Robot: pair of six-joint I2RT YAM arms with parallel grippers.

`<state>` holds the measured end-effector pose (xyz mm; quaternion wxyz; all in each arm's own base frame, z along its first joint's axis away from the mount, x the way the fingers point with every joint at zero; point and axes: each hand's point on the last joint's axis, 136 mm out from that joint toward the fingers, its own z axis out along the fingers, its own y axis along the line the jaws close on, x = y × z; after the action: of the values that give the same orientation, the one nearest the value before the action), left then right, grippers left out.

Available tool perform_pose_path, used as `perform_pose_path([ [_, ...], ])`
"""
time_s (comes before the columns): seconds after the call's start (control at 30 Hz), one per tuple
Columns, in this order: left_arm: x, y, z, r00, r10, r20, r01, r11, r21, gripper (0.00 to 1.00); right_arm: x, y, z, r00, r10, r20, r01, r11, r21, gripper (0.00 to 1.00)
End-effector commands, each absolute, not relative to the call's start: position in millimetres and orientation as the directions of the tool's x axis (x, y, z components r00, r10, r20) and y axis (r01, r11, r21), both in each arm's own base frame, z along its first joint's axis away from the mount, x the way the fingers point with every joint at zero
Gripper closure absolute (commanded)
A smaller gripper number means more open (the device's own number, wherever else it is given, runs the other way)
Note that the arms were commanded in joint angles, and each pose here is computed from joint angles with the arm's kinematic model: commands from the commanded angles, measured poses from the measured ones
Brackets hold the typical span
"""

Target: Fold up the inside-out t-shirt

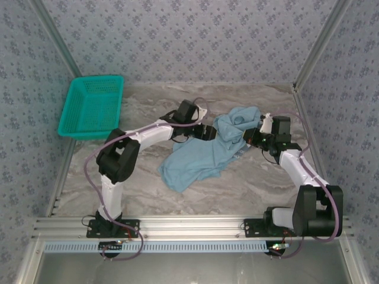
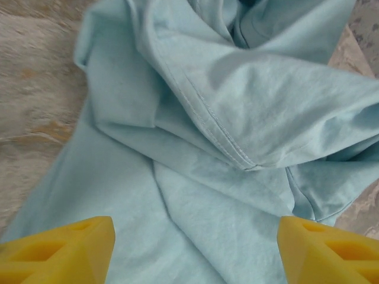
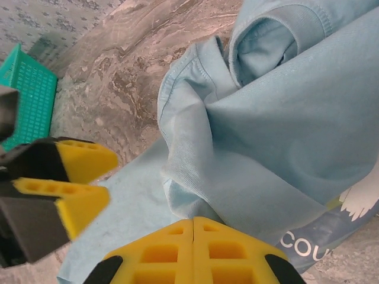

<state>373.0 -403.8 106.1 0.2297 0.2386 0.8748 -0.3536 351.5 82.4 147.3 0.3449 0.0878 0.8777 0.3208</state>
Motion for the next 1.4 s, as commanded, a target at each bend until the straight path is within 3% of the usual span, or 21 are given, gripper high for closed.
perform_pose_path([
  [0.0,376,-433,111,-0.717,0.286,-0.636,0.656,0.587,-0.475,0.27,352,79,148,-0.744,0.411,-0.527,-0.049,0.753,0.656,1.0],
  [0.2,380,-452,92,-0.706,0.337,-0.623,0.681,0.567,-0.464,0.26,345,51,141,-0.714,0.478,-0.513,0.074,0.779,0.622,1.0],
  [0.43,374,-455,85,-0.753,0.348,-0.558,0.64,0.585,-0.498,0.36,333,-1,126,-0.658,0.464,-0.593,0.292,0.883,0.368,1.0],
  [0.57,362,-440,98,-0.774,0.303,-0.556,0.602,0.626,-0.496,0.31,331,2,127,-0.692,0.359,-0.626,0.272,0.933,0.234,0.78],
  [0.7,352,-426,111,-0.788,0.255,-0.561,0.565,0.663,-0.492,0.28,338,42,149,-0.69,0.104,-0.716,0.085,0.994,0.062,0.54],
  [0.8,351,-401,109,-0.81,0.199,-0.552,0.498,0.73,-0.468,0.29,341,75,153,-0.682,-0.092,-0.725,-0.065,0.996,-0.065,0.45],
  [1.0,352,-351,107,-0.822,0.085,-0.563,0.391,0.803,-0.449,0.29,358,107,123,-0.734,-0.278,-0.62,-0.183,0.96,-0.214,0.32],
  [1.2,340,-362,103,-0.823,0.077,-0.562,0.41,0.765,-0.496,0.29,386,109,86,-0.777,-0.323,-0.54,-0.172,0.935,-0.311,0.35],
  [1.23,337,-368,104,-0.817,0.086,-0.57,0.428,0.753,-0.5,0.29,392,104,83,-0.783,-0.321,-0.533,-0.153,0.93,-0.335,0.4],
  [1.3,327,-386,106,-0.787,0.123,-0.604,0.492,0.715,-0.497,0.29,402,96,84,-0.792,-0.307,-0.528,-0.129,0.929,-0.347,0.65],
  [1.37,318,-406,109,-0.75,0.168,-0.64,0.561,0.674,-0.48,0.29,406,92,92,-0.798,-0.258,-0.545,-0.11,0.951,-0.29,0.81],
])
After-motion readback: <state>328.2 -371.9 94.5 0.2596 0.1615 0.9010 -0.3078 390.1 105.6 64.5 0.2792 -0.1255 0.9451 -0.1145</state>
